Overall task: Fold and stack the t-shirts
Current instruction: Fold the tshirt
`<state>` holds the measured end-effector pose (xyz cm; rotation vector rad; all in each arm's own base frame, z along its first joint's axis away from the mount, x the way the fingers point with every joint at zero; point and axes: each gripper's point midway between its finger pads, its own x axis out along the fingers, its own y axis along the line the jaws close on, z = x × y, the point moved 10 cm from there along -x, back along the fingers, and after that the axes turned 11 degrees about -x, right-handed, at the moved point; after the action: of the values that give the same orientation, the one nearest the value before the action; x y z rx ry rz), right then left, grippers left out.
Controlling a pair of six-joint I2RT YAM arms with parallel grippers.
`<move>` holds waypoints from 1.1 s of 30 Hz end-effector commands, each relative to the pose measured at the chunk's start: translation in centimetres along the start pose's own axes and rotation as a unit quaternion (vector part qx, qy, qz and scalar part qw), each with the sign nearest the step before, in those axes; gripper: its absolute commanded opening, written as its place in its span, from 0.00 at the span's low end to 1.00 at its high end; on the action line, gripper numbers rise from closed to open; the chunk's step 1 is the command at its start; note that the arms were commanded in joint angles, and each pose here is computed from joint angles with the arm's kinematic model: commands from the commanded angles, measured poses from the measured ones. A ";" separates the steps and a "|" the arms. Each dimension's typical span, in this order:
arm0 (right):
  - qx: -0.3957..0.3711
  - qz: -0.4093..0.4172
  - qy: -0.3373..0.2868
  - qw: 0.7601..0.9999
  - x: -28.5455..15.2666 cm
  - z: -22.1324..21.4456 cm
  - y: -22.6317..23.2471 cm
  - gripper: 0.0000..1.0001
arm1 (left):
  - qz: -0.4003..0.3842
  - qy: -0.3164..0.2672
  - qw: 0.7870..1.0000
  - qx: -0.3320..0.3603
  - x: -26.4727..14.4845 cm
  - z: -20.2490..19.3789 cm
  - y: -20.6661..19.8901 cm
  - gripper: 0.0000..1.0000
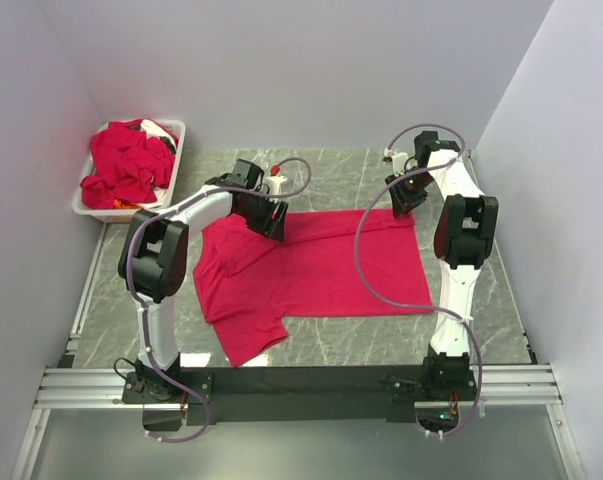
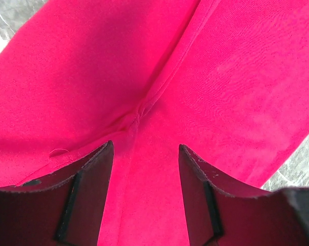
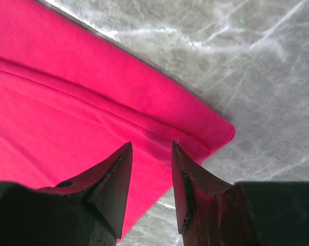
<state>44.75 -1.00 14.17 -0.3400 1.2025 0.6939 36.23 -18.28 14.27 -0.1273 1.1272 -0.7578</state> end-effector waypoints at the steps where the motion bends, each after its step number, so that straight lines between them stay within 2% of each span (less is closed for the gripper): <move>1: -0.013 -0.013 0.017 1.000 -1.0 -0.5 0.0 0.44 | -0.016 -0.025 0.999 0.022 -0.2 1.5 -0.8 0.59; 8: 0.012 -0.063 -0.024 0.998 -2.2 0.9 -1.6 0.48 | -0.014 -0.024 0.999 0.027 0.0 1.6 -1.0 0.59; 15: 0.027 -0.076 -0.015 0.997 -1.3 0.8 -2.2 0.47 | -0.004 -0.021 0.999 0.028 0.1 1.5 -0.8 0.59; 22: 0.029 -0.074 0.004 0.997 -0.5 0.2 -2.4 0.35 | 0.005 -0.018 0.999 0.026 0.3 1.5 -0.5 0.59; 28: 0.030 -0.076 0.010 0.997 -0.7 0.0 -2.4 0.32 | 0.005 -0.019 0.999 0.027 0.2 1.7 -0.6 0.59; 32: 0.026 -0.075 0.010 0.997 -1.4 -0.1 -2.1 0.21 | 0.008 -0.018 0.999 0.026 0.3 1.5 -0.5 0.59; 33: 0.026 -0.074 0.013 0.997 -1.4 -0.3 -2.0 0.15 | 0.008 -0.018 0.999 0.027 0.3 1.5 -0.5 0.59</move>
<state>45.73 -2.61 13.34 -0.3782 1.2312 0.5487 36.56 -18.76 13.97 -0.1034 1.1255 -0.7462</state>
